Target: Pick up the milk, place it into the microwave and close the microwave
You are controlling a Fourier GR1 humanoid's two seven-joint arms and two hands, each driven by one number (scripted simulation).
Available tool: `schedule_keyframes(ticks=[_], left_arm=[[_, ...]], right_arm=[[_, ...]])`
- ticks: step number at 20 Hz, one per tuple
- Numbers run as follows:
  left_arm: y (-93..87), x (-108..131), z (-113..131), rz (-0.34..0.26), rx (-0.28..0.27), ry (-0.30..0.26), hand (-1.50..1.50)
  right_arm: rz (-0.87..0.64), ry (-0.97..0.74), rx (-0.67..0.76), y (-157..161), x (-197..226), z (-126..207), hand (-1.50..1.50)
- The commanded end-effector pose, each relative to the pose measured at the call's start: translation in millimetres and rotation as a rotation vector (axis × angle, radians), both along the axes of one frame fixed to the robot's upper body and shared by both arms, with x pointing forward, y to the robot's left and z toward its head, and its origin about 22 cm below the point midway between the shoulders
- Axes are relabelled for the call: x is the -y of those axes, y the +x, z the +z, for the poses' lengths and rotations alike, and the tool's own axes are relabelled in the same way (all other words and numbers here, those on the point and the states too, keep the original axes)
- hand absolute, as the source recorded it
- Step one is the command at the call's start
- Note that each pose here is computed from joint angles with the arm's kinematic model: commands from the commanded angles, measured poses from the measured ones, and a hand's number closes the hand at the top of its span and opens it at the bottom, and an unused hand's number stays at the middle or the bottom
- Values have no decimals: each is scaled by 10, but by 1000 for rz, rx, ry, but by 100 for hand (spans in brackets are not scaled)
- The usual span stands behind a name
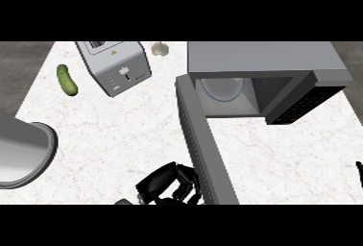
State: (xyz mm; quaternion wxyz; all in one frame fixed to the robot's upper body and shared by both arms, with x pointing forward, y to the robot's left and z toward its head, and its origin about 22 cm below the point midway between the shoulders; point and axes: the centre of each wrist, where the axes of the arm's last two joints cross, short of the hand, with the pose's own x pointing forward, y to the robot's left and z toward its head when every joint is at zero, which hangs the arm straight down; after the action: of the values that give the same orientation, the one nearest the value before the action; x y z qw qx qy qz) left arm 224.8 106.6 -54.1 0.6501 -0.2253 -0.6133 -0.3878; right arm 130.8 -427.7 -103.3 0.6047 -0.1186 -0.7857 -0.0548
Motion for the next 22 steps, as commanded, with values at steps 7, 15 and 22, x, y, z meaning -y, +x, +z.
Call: schedule_keyframes(ticks=[7,15,22], left_arm=[[-148,671,-150,-113,65,-6,150],[-192,868,-80,-14,75,-96,-150],[51,1055,260,42,140,-120,150]], right_arm=[[156,47,112,107,109,297,-150],[234,30,152,272,13,467,-150],[299,22,160,543,-69,693,-150]])
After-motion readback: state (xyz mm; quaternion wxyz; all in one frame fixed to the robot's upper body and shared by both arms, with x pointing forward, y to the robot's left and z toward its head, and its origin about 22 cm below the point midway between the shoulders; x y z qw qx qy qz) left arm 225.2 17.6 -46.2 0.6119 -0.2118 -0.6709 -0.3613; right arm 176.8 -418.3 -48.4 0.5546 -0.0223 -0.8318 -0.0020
